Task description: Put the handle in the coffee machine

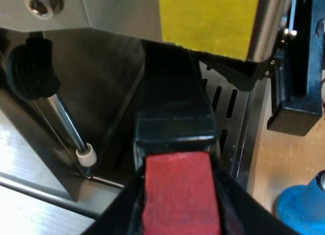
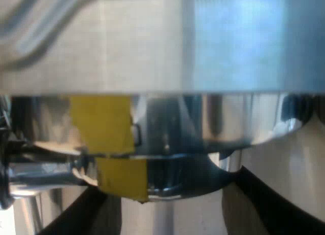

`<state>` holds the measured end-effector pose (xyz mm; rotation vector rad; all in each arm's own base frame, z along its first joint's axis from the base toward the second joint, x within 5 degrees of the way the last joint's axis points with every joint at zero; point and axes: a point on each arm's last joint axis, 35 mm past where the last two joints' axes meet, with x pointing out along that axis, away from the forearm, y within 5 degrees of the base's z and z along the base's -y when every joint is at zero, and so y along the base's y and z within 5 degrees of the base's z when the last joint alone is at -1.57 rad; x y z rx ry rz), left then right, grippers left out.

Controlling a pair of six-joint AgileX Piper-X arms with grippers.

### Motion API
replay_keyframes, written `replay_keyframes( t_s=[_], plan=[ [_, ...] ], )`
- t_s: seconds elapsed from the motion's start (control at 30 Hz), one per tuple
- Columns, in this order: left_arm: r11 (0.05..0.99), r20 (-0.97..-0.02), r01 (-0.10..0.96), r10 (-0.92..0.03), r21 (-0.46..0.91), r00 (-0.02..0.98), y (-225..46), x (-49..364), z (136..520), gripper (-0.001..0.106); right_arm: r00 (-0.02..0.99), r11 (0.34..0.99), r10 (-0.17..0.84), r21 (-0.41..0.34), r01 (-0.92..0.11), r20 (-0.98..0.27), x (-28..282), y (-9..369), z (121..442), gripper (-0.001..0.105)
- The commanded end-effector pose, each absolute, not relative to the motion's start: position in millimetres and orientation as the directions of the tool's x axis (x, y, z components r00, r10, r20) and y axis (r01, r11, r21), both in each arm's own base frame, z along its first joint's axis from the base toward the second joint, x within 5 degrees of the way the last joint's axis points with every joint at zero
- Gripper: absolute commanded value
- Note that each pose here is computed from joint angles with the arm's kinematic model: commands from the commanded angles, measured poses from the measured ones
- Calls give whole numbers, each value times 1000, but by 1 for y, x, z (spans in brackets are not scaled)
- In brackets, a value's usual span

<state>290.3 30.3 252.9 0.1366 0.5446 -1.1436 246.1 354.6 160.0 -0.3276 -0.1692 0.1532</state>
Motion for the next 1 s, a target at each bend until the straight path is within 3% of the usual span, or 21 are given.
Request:
replay_keyframes(
  t_s=[0.03, 0.4, 0.47, 0.63, 0.73, 1.0],
  plan=[
    [346, -325, 926, -902, -150, 285, 27, 287, 271, 1, 965, 952, 168, -285, -107, 201, 248, 355, 174, 47],
    [360, -359, 922, -887, -142, 291, 28, 287, 270, 2, 961, 959, 166, -262, -106, 222, 248, 356, 179, 47],
    [360, -359, 922, -887, -142, 291, 28, 287, 270, 5, 961, 959, 167, -263, -106, 222, 248, 356, 179, 47],
    [361, -362, 922, -886, -142, 291, 28, 287, 270, 30, 961, 959, 167, -263, -106, 222, 248, 356, 179, 47],
    [369, -379, 919, -877, -139, 295, 28, 287, 269, 39, 961, 959, 167, -263, -106, 222, 248, 356, 179, 47],
    [383, -412, 914, -860, -132, 300, 29, 287, 268, 44, 959, 963, 162, -250, -102, 232, 250, 358, 183, 47]
  ],
)
